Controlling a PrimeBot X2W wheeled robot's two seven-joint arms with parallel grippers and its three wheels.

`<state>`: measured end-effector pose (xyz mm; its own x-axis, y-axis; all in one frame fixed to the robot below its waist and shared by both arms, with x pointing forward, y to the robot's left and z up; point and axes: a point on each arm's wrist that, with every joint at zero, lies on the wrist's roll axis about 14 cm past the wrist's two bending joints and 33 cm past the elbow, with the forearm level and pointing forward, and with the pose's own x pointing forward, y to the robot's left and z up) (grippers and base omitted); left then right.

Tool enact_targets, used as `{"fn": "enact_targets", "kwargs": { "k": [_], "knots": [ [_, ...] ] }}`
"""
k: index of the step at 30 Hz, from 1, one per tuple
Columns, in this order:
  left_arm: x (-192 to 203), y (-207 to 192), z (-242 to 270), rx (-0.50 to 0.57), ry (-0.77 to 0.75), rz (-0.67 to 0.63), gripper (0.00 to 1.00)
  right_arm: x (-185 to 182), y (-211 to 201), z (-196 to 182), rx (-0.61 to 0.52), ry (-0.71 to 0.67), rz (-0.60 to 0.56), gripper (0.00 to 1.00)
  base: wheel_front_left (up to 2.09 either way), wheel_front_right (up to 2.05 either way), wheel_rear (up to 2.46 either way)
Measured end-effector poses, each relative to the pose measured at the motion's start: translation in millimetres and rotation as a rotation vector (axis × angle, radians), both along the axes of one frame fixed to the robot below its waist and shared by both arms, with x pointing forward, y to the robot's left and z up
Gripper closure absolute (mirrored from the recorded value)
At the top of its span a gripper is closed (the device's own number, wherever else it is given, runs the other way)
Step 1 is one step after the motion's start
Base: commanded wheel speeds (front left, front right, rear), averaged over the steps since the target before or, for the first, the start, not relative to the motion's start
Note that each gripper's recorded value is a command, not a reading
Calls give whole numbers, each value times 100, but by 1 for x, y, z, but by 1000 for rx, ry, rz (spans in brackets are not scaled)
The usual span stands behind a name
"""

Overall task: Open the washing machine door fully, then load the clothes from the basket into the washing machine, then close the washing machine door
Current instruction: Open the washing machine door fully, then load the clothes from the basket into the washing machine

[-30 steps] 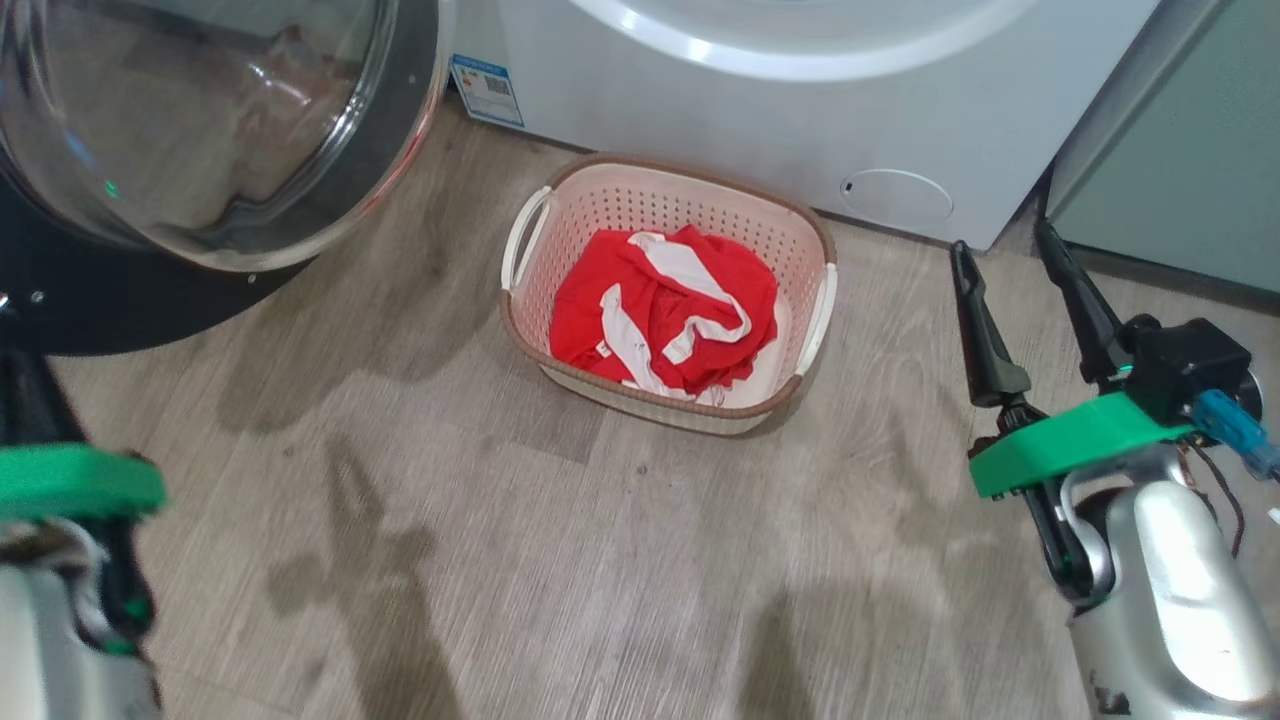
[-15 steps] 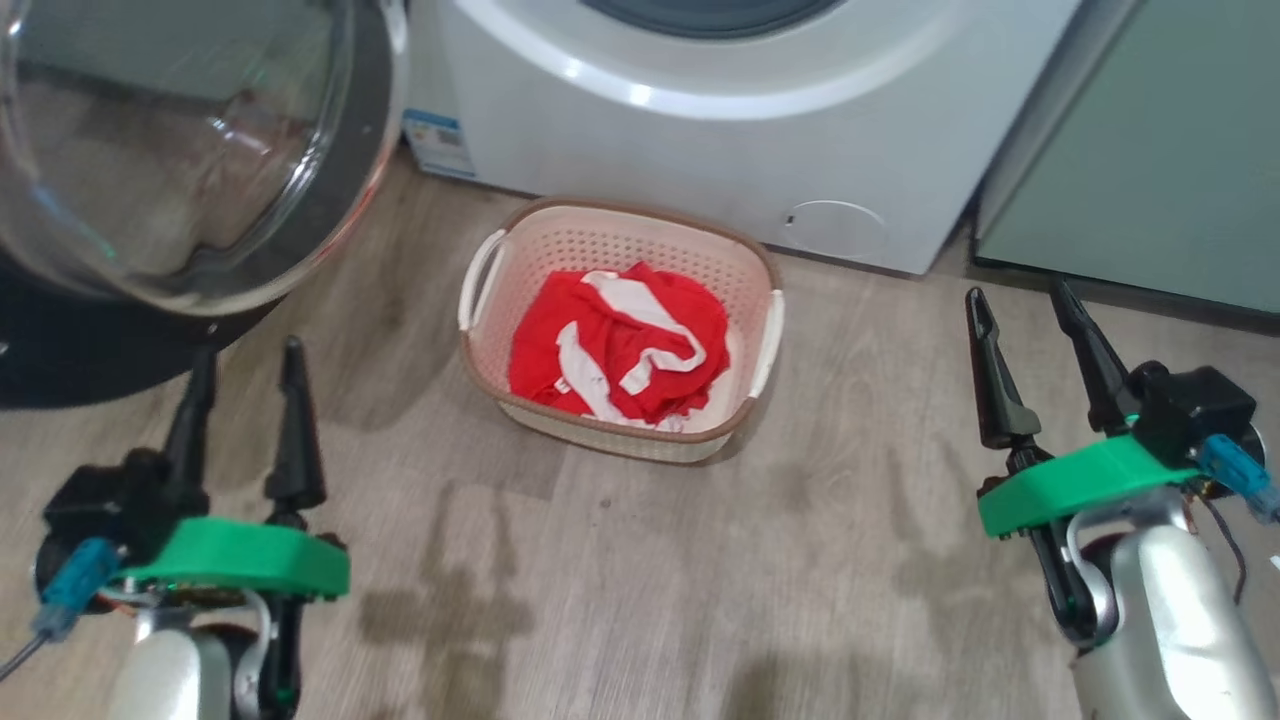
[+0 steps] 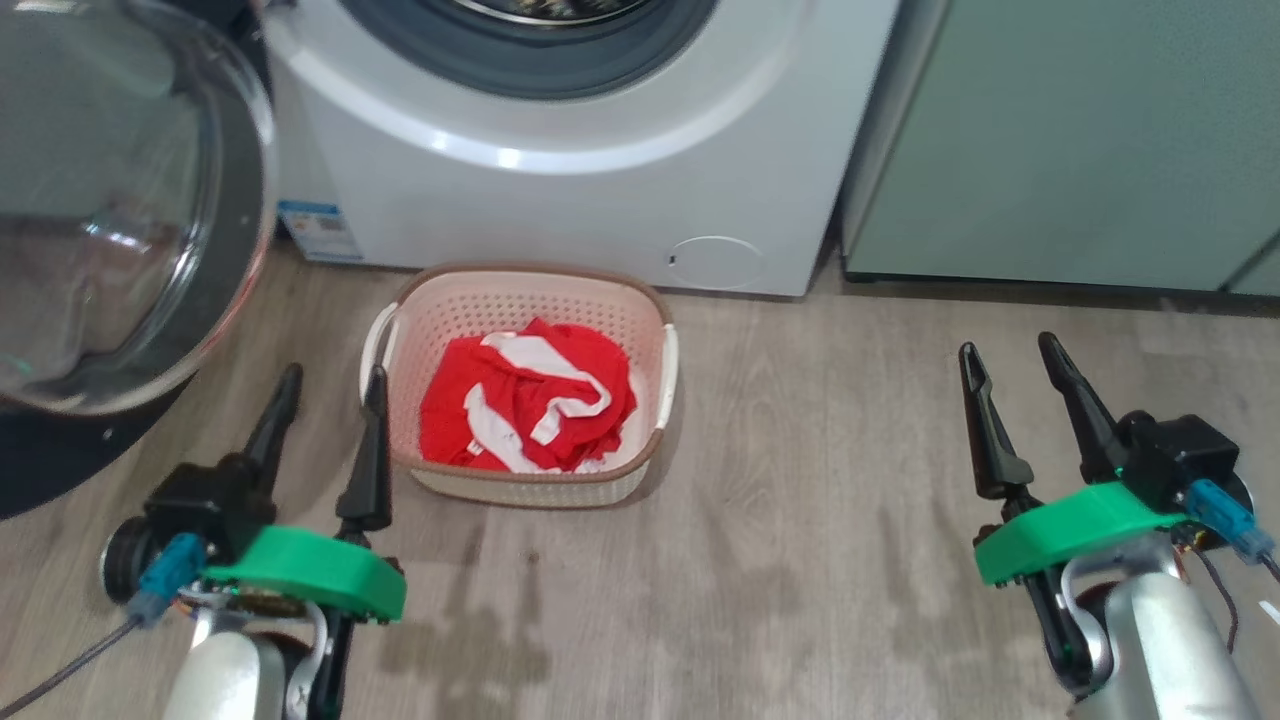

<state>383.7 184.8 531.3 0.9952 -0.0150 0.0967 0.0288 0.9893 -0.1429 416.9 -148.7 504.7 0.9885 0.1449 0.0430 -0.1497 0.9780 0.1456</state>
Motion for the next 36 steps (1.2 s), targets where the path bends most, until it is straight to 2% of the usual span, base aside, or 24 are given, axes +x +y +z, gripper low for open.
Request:
{"fn": "enact_targets", "kwargs": {
  "k": [10, 36],
  "knots": [
    [1, -26, 1, 31, -4, -72, 0, -22, -24, 11, 4, -27, -67, 0, 0, 0, 0],
    [0, -23, -3, 55, 24, -53, 0, -21, -23, 9, 24, -21, -66, 0, 2, -2, 0]
  ]
}}
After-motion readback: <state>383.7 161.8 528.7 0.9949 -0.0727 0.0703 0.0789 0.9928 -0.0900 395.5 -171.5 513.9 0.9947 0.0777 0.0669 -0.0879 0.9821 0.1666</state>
